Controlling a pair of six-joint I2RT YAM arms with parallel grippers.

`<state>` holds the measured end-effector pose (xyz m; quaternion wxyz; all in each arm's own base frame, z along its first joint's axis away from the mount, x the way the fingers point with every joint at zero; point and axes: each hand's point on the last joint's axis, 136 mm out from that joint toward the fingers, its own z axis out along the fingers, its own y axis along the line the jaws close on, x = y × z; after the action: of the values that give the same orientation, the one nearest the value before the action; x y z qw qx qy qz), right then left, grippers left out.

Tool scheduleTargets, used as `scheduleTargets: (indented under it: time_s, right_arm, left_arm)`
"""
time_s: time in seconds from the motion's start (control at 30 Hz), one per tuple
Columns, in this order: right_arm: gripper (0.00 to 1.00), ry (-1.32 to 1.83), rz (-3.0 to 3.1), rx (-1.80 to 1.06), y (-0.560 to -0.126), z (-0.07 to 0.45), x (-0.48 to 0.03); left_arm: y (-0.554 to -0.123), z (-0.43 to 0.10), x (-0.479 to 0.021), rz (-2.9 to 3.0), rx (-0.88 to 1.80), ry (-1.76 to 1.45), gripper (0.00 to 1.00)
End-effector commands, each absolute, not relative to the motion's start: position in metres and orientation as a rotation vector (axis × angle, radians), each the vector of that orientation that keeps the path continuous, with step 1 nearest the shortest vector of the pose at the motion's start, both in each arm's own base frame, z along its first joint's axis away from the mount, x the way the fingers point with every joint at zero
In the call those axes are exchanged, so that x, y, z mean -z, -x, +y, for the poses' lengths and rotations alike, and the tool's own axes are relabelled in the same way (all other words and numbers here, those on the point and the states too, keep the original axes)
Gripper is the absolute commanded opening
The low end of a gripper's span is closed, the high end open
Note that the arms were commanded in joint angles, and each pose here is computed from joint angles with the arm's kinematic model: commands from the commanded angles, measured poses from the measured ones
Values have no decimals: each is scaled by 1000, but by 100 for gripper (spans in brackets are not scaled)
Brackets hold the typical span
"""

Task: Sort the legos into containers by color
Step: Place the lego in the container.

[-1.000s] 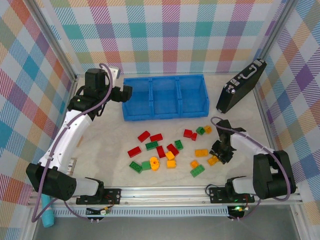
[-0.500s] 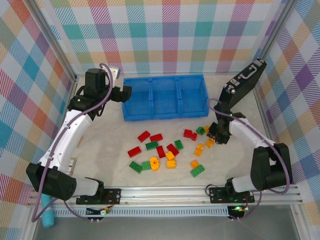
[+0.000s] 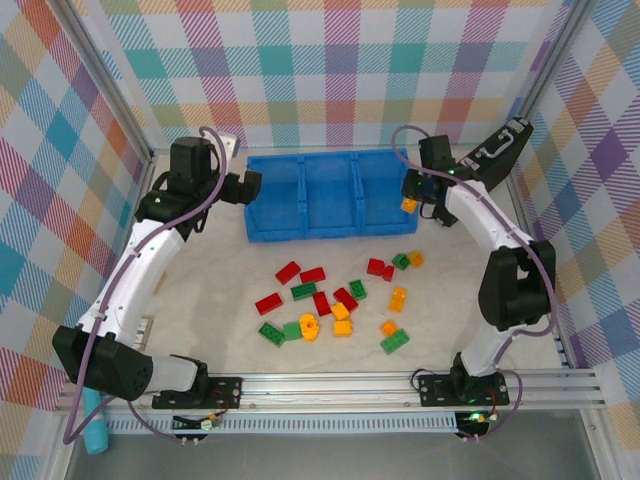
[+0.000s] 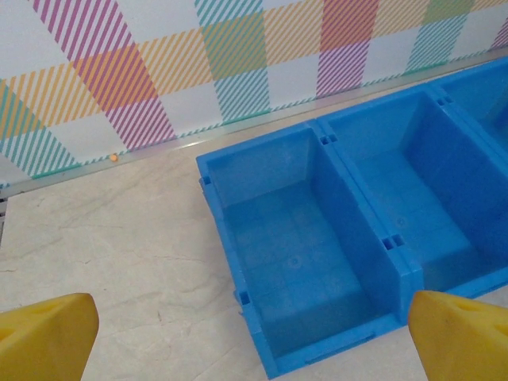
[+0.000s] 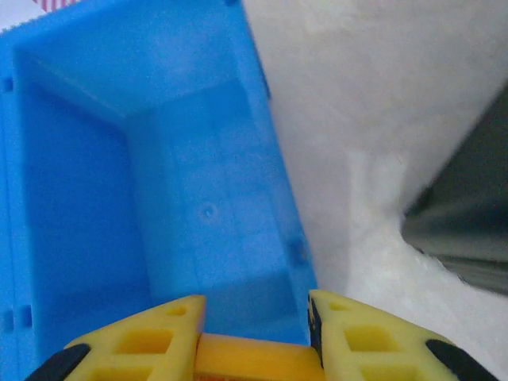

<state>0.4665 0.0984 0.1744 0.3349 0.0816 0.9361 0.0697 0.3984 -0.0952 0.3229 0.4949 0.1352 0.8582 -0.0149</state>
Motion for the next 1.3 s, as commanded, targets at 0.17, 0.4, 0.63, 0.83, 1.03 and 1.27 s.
scheduleTargets:
  time_s: [0.17,0.4,0.63,0.83,1.03,1.27]
  right_arm:
    - [32,68,2280,-85,-527,135,-179]
    - [38,172,2285,-7,-537,149,-161]
    - [51,206,2312,10,-534,161,-151]
    - [54,161,2324,16,-519,157,-174]
    - [57,25,2408,-21,-463,136,-193]
    - [59,-82,2506,-6,-393,108,-186]
  left_arm:
    - [-394,-96,-317,2098,-75,-400,100]
    - [-399,-100,-308,2124,-88,-430,100]
    - [-401,-101,-302,2144,-103,-452,100]
    - [-400,-101,-307,2132,-108,-457,100]
    - [-397,-103,-312,2115,-87,-458,100]
    - [-395,-106,-310,2110,-57,-464,100]
